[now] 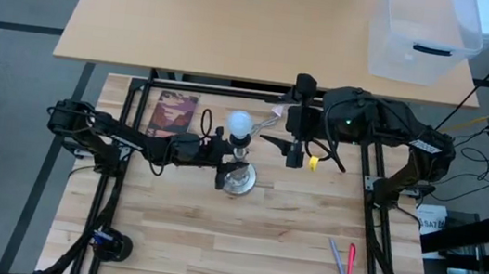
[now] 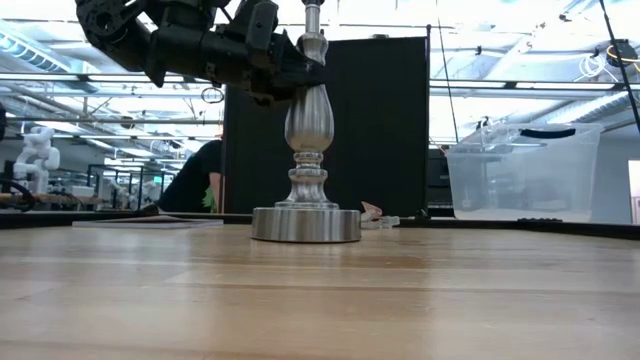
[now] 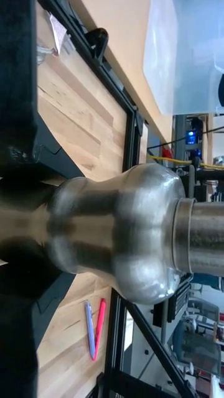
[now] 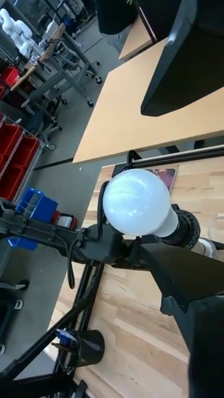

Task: Screw lightbulb
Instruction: Insert the lightbulb into the silver lamp

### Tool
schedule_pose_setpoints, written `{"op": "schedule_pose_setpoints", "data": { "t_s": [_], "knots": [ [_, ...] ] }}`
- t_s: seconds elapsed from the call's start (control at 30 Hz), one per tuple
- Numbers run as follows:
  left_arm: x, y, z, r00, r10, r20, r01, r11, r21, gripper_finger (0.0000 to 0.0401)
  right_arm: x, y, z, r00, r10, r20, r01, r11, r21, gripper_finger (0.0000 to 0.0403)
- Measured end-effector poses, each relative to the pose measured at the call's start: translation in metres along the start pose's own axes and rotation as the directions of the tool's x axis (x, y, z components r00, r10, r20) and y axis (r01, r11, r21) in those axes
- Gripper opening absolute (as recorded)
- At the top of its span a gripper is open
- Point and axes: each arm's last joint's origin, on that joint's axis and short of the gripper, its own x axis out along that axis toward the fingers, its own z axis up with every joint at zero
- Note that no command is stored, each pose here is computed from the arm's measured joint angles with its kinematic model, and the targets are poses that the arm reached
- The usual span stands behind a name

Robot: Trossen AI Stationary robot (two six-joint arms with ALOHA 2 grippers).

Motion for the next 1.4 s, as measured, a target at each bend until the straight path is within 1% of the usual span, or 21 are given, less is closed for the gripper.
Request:
{"op": "schedule_pose_setpoints", "data": {
  "t_s": [0.23, 0.37, 0.63, 0.87, 1.1, 1.27, 1.4],
  "knots": [
    [0.0, 0.004, 0.001, 1.0, 0.008, 0.017, -0.008, 1.0, -0.009, 0.0158, 0.0, 0.0, 0.001, 1.0, -0.004, 0.012, 0.004, 1.0, 0.001, 0.0345],
    [0.004, 0.004, 0.0, 0.998, -0.026, 0.056, 0.027, 1.0, -0.013, 0.0158, 0.0, 0.0, 0.001, 1.0, -0.004, 0.012, 0.004, 1.0, 0.004, 0.0345],
    [0.038, 0.001, -0.003, 0.997, -0.039, 0.061, 0.04, 0.999, -0.016, 0.0158, 0.0, -0.001, 0.002, 1.0, -0.006, 0.018, 0.006, 1.0, 0.006, 0.0345],
    [0.056, -0.002, 0.001, 0.994, -0.093, 0.061, 0.093, 0.996, 0.001, 0.0158, -0.006, 0.004, -0.001, 1.0, 0.015, -0.011, -0.015, 1.0, 0.005, 0.0345],
    [0.061, -0.003, -0.003, 0.992, -0.115, 0.058, 0.115, 0.993, 0.002, 0.0158, -0.023, 0.005, -0.002, 0.996, 0.058, -0.062, -0.054, 0.996, 0.067, 0.0345],
    [0.061, -0.003, -0.002, 0.99, -0.117, 0.074, 0.116, 0.993, 0.005, 0.0158, -0.025, 0.005, -0.003, 0.995, 0.062, -0.077, -0.053, 0.993, 0.108, 0.0345],
    [0.063, -0.004, 0.001, 0.99, -0.12, 0.075, 0.119, 0.993, 0.012, 0.0158, -0.025, 0.005, -0.003, 0.996, 0.06, -0.073, -0.051, 0.992, 0.114, 0.0345]
  ]
}}
